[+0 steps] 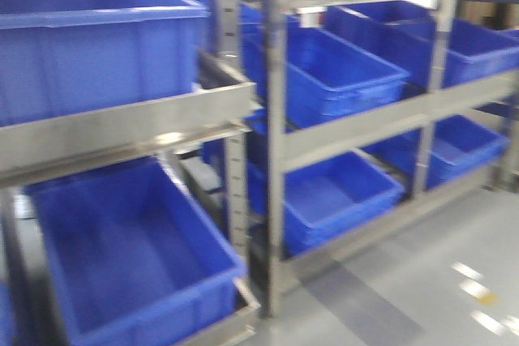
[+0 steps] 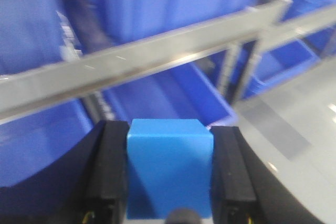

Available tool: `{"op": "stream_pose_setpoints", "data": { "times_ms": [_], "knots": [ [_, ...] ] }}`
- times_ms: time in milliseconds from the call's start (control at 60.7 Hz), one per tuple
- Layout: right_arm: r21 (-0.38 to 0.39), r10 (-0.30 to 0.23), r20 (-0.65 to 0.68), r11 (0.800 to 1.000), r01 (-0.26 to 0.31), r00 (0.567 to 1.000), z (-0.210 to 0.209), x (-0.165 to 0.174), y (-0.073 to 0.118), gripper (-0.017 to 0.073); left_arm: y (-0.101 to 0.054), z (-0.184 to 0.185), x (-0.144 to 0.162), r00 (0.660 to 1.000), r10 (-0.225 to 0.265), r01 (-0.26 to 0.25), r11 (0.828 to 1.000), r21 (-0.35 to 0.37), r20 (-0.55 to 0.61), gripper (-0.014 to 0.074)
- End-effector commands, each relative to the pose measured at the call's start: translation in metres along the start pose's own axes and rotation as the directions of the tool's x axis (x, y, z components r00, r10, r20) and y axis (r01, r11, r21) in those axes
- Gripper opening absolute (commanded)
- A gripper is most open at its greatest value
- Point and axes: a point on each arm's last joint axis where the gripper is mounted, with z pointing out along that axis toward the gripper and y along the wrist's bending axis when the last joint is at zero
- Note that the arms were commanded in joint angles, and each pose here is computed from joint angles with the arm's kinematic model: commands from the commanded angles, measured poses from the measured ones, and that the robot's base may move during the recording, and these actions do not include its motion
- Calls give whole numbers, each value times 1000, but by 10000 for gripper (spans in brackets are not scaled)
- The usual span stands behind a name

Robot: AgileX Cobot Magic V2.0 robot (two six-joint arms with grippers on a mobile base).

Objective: Sort and place red and blue blocks on shelf
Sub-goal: 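Drive the base across the floor up to the blue bin shelf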

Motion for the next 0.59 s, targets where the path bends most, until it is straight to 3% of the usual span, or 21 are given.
{"op": "stream_pose_setpoints", "data": {
  "times_ms": [0,577],
  "knots": [
    [-19,-11,111,1000,13,994,-4,-16,4,49,-3,-3,-17,994,1,-3,1000,21,110,124],
    [-19,-11,111,1000,13,994,-4,-16,4,49,-3,-3,-17,994,1,-3,1000,21,110,124]
  ]
}}
